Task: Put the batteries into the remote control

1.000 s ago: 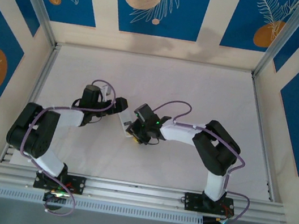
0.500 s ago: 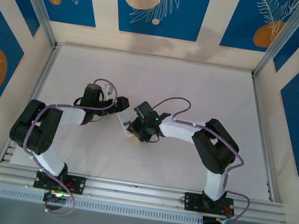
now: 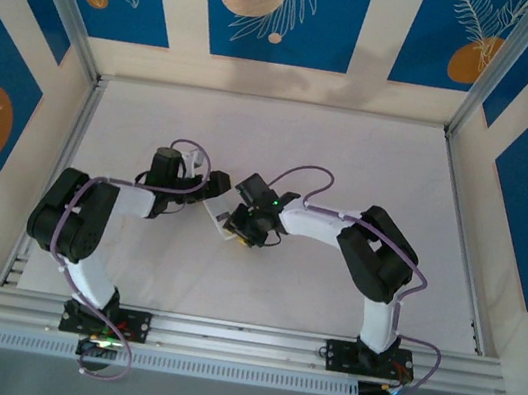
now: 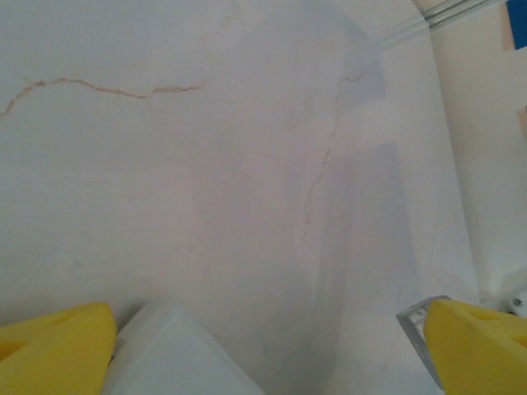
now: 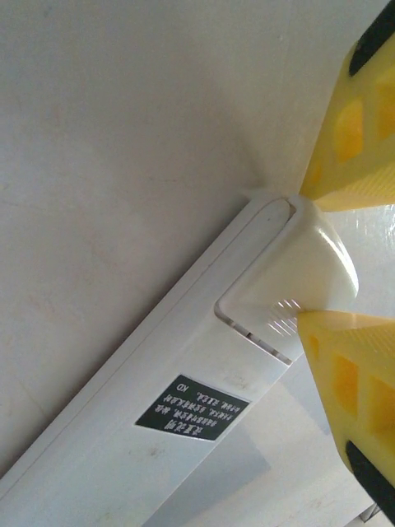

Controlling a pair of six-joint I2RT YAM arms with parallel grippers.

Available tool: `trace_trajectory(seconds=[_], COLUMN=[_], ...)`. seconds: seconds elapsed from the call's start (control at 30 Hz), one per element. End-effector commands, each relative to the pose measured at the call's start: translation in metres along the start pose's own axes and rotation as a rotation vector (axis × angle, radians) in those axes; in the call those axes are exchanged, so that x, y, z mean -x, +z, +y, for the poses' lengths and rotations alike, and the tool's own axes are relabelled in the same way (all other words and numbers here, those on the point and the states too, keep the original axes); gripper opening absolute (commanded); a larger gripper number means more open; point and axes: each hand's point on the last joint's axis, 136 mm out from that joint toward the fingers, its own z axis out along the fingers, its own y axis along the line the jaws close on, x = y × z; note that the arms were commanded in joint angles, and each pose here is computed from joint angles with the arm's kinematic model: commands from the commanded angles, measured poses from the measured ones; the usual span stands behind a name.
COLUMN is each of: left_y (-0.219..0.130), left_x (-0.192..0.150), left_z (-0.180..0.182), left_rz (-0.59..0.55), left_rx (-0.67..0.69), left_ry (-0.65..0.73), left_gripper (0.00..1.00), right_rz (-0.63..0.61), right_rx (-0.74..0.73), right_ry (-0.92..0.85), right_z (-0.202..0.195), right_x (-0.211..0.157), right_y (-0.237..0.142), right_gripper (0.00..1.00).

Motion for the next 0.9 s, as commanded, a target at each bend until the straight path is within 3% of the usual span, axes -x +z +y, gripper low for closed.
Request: trace_trajectory(seconds=[0.0, 0.87], left_y=[-0.004, -0.007], left_x=[-0.002, -0.034], left_z=[-0.007, 0.002], left_rz=[0.000, 0.038], left_rx=[-0.057, -0.072], left_ry=[0.012, -0.043], left_gripper=[0.86, 0.79], right_rz=[0.013, 0.031], right_rx=[-0.018, 0.012], right_ry=[-0.016, -0.035], right_z=[0.000, 0.016], right_x=[0.001, 0.006], right_y=[0.000, 0.001], right_gripper=[0.37, 0.37])
